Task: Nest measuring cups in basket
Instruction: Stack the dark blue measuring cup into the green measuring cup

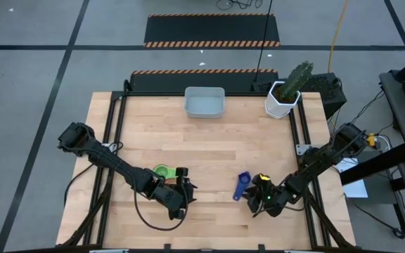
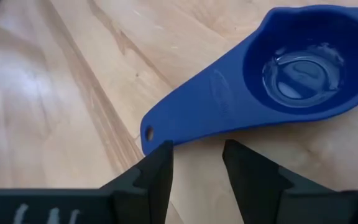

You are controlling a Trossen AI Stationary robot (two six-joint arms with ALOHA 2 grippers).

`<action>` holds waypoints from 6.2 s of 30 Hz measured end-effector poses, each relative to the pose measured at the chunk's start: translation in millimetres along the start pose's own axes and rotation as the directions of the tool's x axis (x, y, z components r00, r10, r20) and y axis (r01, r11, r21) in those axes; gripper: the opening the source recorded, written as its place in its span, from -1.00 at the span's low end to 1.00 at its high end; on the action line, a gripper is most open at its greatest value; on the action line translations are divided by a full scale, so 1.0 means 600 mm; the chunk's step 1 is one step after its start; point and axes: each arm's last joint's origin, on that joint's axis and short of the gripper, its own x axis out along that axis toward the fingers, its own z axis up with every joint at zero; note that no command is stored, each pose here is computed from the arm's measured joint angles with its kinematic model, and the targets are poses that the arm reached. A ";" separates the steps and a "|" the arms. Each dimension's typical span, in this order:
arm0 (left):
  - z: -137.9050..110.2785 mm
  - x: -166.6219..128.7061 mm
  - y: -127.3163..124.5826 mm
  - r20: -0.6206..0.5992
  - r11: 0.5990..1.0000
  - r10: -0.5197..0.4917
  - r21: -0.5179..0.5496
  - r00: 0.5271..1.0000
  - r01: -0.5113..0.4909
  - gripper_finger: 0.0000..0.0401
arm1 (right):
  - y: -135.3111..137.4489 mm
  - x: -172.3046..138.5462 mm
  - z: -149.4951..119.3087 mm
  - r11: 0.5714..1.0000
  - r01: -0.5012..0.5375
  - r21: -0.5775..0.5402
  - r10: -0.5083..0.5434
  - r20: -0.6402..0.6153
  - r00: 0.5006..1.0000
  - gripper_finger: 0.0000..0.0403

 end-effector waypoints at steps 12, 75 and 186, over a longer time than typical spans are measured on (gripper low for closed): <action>0.001 0.002 0.006 -0.002 1.000 0.008 0.009 1.000 -0.008 0.03 | -0.015 -0.012 0.017 1.000 -0.012 -0.009 0.012 -0.027 1.000 -0.29; 0.001 0.001 0.001 0.002 1.000 0.001 0.010 1.000 -0.002 0.03 | 0.090 -0.086 0.078 0.925 0.379 -0.013 -0.370 -0.249 0.895 -0.25; -0.059 -0.281 0.085 -0.057 0.876 0.444 -0.182 0.894 -0.446 0.03 | 0.255 0.160 0.421 0.762 -0.206 -0.615 0.184 -0.099 0.978 -0.30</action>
